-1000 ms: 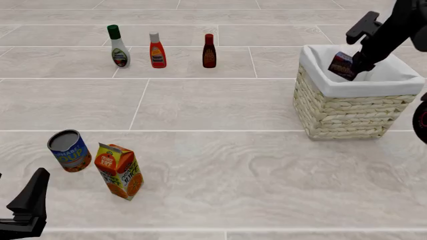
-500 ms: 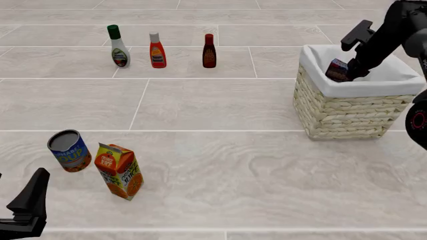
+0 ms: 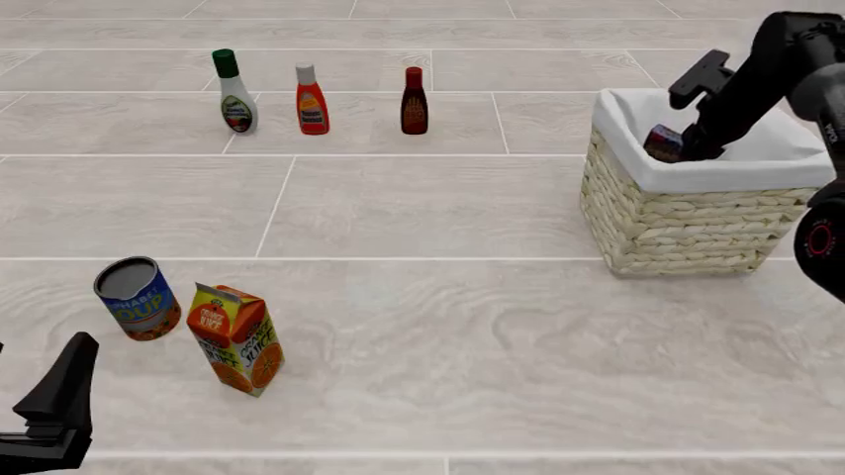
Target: Pick the chocolate pudding and place it in the basket.
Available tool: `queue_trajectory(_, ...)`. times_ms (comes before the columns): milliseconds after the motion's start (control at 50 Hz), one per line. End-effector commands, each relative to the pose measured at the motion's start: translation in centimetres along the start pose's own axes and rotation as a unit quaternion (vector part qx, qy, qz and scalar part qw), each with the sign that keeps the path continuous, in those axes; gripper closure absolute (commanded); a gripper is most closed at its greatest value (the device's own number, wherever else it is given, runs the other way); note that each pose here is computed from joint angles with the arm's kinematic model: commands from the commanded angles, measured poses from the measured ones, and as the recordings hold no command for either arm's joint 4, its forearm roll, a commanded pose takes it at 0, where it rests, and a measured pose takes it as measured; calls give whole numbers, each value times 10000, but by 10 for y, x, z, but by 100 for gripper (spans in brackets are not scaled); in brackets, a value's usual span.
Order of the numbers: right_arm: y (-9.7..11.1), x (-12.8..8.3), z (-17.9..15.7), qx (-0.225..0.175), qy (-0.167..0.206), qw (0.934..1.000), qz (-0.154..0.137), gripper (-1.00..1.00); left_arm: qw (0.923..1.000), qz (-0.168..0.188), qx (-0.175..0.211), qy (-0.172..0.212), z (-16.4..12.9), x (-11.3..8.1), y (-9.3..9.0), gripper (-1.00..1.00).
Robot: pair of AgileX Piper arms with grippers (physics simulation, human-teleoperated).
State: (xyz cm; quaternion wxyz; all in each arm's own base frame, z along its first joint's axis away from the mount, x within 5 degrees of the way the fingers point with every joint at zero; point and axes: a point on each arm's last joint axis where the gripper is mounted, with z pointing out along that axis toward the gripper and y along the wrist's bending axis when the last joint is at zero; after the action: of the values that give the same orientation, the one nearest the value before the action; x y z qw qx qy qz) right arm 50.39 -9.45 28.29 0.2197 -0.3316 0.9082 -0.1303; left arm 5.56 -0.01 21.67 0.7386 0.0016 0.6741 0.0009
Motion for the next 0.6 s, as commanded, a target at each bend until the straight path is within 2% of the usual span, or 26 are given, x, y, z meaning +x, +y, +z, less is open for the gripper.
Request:
queue_trajectory(20, -4, 4, 4, 20, 20, 10000, 92, 100, 10000, 5, -3, -1, 0, 0, 0, -100)
queue_trajectory(60, -4, 4, 3, 34, 5, 10000, 84, 100, 10000, 3, -3, 0, 0, 0, 0, -100)
queue_trajectory(80, -4, 4, 3, 22, 16, 10000, 84, -100, 10000, 3, -3, -1, 0, 0, 0, -100)
queue_trajectory(600, -7, 2, -18, 169, -96, 9998, 39, -100, 10000, 4, -3, -1, 0, 0, 0, -100)
